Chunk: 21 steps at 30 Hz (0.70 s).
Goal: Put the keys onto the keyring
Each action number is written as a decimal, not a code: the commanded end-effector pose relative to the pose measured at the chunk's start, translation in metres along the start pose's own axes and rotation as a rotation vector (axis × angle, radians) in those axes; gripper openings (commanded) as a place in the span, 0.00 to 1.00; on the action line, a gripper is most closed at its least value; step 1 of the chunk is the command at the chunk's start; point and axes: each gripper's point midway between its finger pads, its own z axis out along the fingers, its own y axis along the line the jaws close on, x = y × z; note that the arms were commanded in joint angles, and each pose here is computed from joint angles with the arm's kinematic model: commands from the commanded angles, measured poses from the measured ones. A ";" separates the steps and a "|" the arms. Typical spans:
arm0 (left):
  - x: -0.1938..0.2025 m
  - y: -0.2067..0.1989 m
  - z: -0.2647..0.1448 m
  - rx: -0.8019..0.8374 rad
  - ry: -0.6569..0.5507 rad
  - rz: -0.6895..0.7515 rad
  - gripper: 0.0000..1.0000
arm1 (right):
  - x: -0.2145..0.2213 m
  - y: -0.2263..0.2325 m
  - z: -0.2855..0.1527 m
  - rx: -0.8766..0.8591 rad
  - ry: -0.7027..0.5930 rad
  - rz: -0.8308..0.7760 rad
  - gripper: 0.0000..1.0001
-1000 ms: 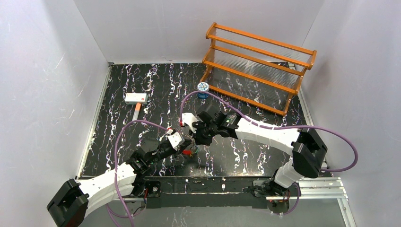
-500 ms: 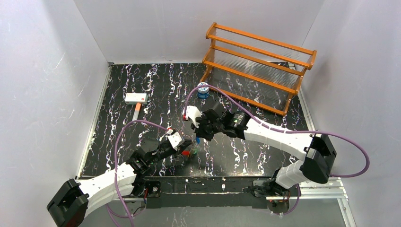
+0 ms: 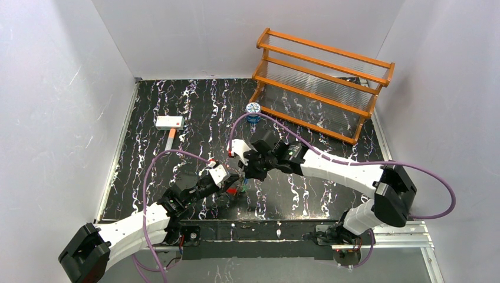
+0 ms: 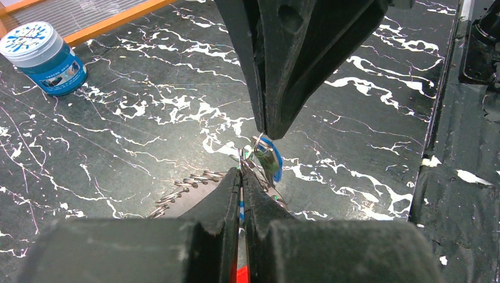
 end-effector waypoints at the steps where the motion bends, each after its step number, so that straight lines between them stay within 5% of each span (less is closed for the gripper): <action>1: -0.021 0.000 0.003 0.006 -0.063 0.017 0.00 | -0.009 0.001 0.003 -0.016 -0.024 -0.017 0.01; 21: -0.019 -0.001 0.002 0.010 -0.057 0.011 0.00 | -0.031 -0.013 -0.002 0.060 -0.074 0.021 0.01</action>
